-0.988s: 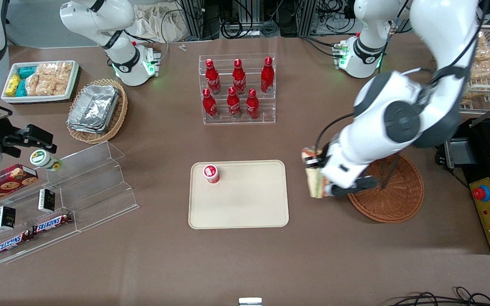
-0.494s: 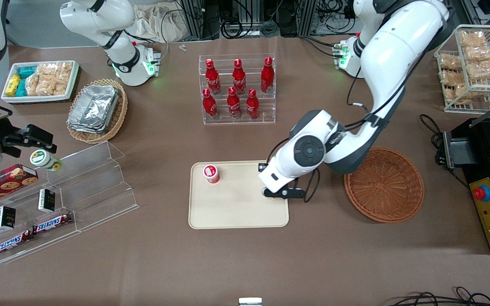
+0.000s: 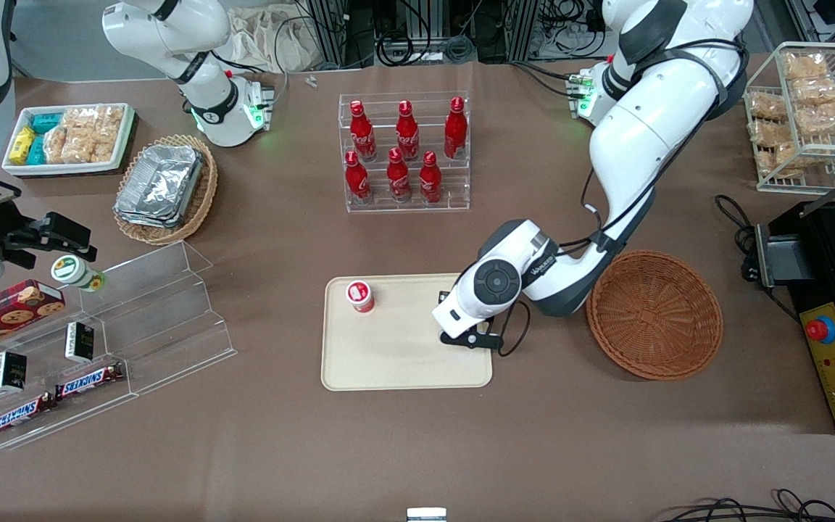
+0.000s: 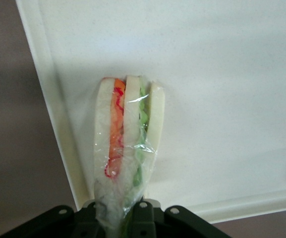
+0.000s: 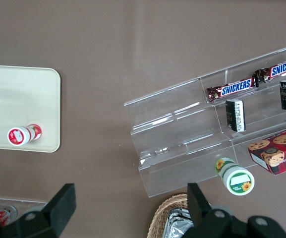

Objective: Place sandwich from basket to tray

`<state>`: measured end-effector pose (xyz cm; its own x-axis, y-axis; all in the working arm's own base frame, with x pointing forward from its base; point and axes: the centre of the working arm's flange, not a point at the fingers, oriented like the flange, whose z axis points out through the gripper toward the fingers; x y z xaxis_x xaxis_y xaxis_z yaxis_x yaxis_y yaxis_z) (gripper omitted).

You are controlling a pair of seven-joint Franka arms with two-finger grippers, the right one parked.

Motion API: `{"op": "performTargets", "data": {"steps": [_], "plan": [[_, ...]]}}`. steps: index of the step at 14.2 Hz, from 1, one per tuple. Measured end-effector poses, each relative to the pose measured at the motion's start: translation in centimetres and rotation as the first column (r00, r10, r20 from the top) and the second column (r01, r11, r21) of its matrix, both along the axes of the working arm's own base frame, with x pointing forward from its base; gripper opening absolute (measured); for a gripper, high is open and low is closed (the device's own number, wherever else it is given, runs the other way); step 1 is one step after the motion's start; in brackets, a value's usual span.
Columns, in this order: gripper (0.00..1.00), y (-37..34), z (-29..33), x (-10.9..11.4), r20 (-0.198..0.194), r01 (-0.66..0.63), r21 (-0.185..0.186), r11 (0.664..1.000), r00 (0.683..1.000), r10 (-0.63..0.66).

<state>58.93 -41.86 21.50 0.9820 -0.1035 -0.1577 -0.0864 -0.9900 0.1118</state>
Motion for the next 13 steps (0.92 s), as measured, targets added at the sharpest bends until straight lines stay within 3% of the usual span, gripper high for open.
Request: {"op": "performTargets", "data": {"steps": [1,4,10,13], "plan": [[0.16,0.0,0.2,0.1,0.003,-0.003,-0.001,1.000,1.000,0.003],[0.40,0.0,0.4,0.3,0.015,-0.046,0.014,0.999,0.999,0.046],[0.99,0.6,8.9,2.3,0.134,-0.166,0.007,0.986,0.977,0.164],[1.00,4.1,15.7,3.3,0.178,-0.255,0.052,0.966,0.954,0.242]]}}
